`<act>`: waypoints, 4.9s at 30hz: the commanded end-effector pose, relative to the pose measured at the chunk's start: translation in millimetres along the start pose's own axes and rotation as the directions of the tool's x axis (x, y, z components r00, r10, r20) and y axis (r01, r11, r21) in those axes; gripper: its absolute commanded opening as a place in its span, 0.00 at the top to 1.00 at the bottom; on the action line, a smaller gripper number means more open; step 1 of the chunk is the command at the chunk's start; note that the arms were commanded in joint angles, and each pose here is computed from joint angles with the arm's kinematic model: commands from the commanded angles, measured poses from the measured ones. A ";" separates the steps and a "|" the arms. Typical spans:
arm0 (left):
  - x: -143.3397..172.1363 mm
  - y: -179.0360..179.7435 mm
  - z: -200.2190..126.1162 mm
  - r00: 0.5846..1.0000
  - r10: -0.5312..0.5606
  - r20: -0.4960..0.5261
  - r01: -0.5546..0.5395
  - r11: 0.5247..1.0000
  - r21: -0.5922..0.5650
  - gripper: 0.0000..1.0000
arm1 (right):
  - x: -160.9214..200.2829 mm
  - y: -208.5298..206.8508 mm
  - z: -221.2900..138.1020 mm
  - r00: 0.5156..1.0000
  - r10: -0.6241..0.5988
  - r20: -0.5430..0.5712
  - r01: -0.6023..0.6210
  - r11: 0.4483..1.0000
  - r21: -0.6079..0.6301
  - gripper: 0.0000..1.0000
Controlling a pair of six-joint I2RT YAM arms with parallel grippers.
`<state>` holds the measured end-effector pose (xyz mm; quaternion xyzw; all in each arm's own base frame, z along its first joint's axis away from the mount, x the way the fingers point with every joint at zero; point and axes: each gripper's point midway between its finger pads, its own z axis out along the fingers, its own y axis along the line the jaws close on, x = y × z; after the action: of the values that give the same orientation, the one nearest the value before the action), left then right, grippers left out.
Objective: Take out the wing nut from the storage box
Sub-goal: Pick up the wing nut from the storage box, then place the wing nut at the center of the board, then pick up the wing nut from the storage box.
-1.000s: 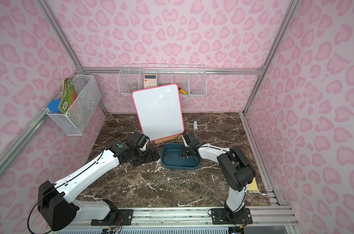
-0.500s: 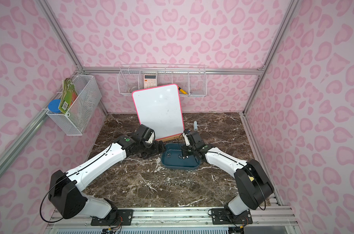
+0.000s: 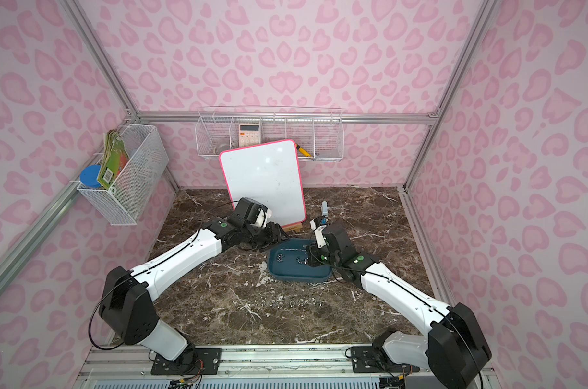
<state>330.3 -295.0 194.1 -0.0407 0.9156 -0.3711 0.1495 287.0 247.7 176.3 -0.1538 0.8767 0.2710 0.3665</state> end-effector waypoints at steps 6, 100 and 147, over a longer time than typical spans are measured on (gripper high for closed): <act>6.5 -27.4 6.8 0.999 0.031 -0.044 -0.025 0.992 0.125 0.54 | -9.4 14.1 -3.2 0.999 0.031 0.032 -0.028 0.997 -0.072 0.98; 137.6 218.9 -23.3 0.949 -0.260 -0.178 0.069 0.723 -0.687 1.00 | -2.5 23.9 35.5 0.999 -0.004 -0.042 0.000 0.996 -0.094 0.01; 40.4 101.5 -54.4 1.000 -0.024 -0.006 0.019 0.899 -0.438 0.01 | 73.4 -78.1 90.4 0.911 -0.080 -0.405 0.191 0.952 0.240 0.65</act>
<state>276.9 -192.4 150.0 -0.0875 0.9755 -0.1573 0.1263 320.1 232.6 41.7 -0.2072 0.9496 0.0920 0.2165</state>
